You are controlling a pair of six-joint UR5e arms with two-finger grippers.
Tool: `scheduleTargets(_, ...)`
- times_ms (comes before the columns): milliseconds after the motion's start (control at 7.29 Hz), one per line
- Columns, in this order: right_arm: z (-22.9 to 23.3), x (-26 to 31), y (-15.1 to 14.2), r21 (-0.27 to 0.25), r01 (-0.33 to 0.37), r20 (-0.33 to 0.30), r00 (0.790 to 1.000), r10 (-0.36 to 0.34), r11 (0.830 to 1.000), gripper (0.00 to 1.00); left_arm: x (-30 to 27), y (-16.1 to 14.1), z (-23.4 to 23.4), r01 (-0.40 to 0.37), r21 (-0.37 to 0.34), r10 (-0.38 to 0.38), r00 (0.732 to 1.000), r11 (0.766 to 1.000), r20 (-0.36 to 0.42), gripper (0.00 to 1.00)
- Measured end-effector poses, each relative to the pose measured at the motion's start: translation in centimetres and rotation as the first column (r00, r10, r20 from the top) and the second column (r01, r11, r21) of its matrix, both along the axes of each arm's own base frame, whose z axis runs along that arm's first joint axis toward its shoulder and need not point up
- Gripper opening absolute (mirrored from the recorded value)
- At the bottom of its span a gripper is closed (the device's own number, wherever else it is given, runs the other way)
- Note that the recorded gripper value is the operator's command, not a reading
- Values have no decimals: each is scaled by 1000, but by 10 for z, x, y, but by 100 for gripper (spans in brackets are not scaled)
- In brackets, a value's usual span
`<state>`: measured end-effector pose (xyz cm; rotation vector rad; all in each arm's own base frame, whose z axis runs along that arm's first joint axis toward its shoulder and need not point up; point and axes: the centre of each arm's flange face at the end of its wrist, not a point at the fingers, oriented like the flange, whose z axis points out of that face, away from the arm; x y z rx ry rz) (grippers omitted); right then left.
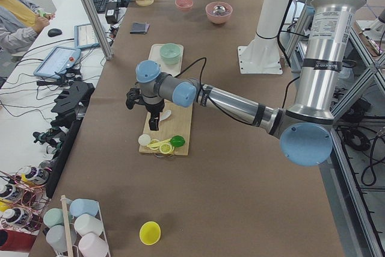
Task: Stack pink bowl on green and place spoon
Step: 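Carry the pink bowl over the green bowl while the left gripper reaches for the spoon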
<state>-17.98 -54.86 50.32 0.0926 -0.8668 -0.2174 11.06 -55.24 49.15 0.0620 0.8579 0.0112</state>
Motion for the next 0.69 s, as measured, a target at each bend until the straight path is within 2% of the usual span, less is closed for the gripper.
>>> scheduleTargets(275, -114, -69, -25, -59, -65, 65, 996, 69, 996, 0, 59, -21, 10, 92, -124, -98, 994, 988, -41, 97)
scheduleTargets(412, -170, -111, -26, -91, -88, 97, 990, 97, 992, 0, 73, -32, 20, 145, -200, -156, 987, 969, -42, 97)
scheduleTargets(549, -221, -153, -20, -120, -115, 121, 984, 130, 986, 0, 86, -40, 22, 197, -281, -215, 976, 939, -32, 96)
scheduleTargets(686, -265, -195, -12, -149, -151, 131, 977, 171, 977, 0, 100, -44, 22, 237, -350, -258, 966, 907, -16, 89)
